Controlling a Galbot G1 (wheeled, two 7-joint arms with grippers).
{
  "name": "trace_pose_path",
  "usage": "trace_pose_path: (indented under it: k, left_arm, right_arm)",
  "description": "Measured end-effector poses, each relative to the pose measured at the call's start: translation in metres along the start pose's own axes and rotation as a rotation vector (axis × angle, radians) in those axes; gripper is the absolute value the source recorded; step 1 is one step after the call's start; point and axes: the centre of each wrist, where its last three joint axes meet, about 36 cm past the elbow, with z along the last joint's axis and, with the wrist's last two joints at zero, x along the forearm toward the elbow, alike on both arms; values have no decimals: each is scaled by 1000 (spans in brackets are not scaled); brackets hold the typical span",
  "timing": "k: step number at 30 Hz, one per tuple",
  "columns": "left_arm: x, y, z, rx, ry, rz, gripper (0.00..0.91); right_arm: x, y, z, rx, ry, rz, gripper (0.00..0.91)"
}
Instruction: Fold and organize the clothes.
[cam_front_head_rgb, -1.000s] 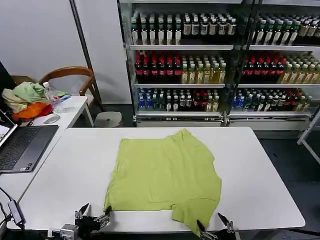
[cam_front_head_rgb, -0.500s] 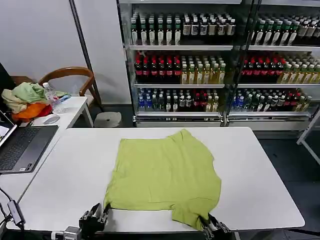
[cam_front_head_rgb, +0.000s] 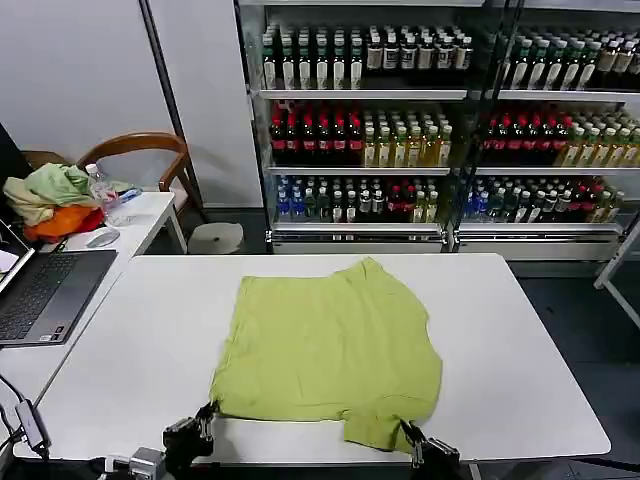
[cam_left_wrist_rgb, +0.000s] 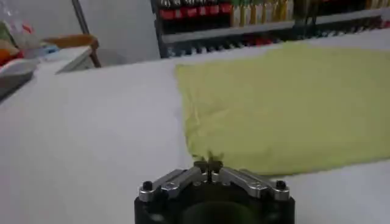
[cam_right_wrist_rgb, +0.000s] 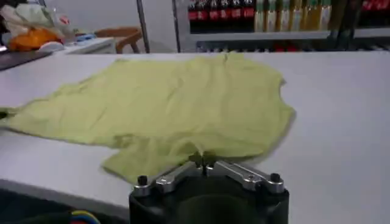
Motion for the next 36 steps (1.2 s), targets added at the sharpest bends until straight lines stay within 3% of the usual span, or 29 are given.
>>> trace_pose_path:
  k: [20, 36]
  left_arm:
    - [-57, 32, -29, 61, -140, 101, 50]
    - [-107, 57, -44, 63, -184, 105, 50]
  right_arm:
    - [-77, -46, -50, -12, -100, 48, 0]
    - [-123, -57, -54, 5, -98, 47, 0]
